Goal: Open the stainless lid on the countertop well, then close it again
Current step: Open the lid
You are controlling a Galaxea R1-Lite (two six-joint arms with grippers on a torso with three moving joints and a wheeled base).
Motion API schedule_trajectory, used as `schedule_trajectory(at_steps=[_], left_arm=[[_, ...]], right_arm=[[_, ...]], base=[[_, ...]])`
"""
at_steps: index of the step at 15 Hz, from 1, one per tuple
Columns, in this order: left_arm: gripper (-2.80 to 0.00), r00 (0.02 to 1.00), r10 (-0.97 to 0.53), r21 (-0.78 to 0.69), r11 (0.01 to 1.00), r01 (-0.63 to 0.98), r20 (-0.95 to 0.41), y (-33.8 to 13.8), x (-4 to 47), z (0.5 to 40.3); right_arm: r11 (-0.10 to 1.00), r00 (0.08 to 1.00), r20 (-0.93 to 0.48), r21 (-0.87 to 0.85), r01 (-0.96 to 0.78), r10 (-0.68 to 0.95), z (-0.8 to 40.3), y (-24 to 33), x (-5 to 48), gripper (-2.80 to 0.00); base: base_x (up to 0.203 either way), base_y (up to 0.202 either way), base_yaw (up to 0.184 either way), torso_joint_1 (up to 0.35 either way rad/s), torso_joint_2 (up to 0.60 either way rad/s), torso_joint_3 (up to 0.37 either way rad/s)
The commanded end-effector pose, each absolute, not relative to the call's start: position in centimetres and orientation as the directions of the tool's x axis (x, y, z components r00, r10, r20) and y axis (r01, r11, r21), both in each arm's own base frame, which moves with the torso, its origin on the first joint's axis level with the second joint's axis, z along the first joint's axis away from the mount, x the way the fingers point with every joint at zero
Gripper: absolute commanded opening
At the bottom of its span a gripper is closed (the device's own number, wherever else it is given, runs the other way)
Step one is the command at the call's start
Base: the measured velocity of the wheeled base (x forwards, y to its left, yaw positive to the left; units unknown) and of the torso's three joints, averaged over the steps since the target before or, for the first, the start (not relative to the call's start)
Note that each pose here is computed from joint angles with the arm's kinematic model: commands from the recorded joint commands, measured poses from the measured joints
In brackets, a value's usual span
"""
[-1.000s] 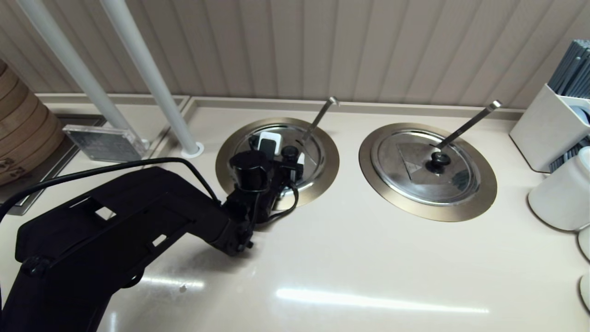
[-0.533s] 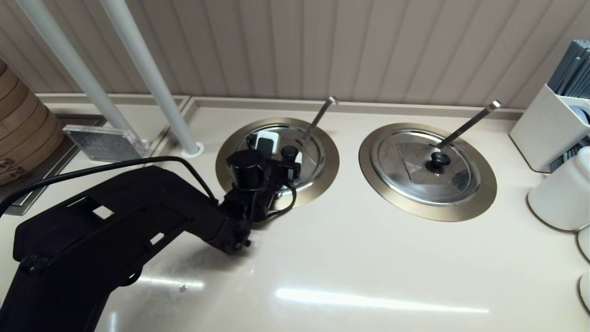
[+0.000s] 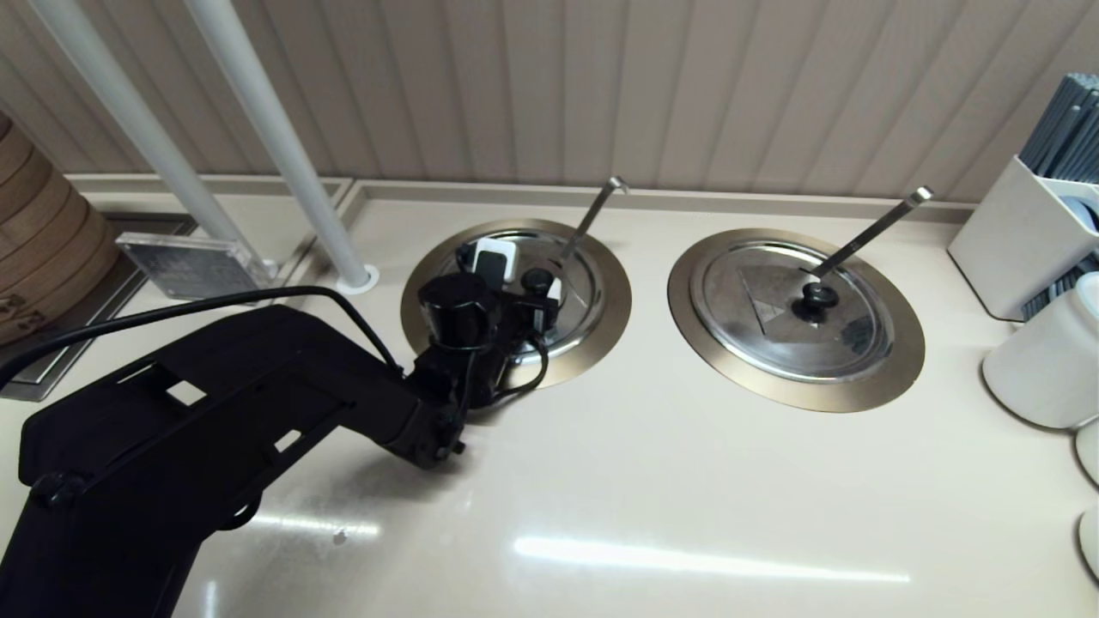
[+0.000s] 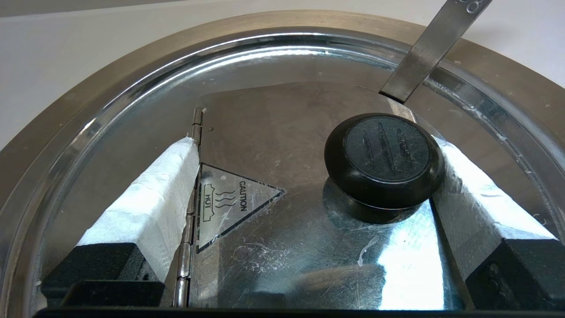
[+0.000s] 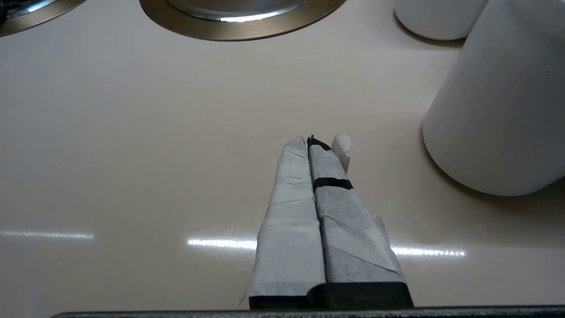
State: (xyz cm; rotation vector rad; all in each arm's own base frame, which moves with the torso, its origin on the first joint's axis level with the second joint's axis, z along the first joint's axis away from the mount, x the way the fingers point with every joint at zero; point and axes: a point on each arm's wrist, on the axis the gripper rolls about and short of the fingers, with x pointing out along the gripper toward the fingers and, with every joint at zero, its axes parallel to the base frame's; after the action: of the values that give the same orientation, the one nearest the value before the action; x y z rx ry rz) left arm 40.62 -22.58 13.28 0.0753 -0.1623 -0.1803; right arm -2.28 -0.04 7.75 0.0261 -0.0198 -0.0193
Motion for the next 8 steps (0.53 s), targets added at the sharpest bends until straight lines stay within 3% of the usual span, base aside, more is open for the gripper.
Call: schedule_trajectory(at_steps=[1, 8], left_arm=[[0.0, 0.969, -0.18, 0.082, 0.982, 0.168, 0.169, -22.53, 40.56, 13.66], [0.0, 0.965, -0.181, 0.074, 0.983, 0.17, 0.187, -22.4, 40.31, 14.51]], right_arm=[[0.999, 1.0, 0.015, 0.026, 0.02, -0.02, 7.62, -0.04, -2.25, -2.8], [0.999, 1.0, 0.015, 0.026, 0.02, -0.02, 7.62, -0.04, -2.25, -2.8]], base=[[0.0, 0.0, 0.0, 0.0, 0.0, 0.0], [0.0, 0.0, 0.0, 0.0, 0.0, 0.0]])
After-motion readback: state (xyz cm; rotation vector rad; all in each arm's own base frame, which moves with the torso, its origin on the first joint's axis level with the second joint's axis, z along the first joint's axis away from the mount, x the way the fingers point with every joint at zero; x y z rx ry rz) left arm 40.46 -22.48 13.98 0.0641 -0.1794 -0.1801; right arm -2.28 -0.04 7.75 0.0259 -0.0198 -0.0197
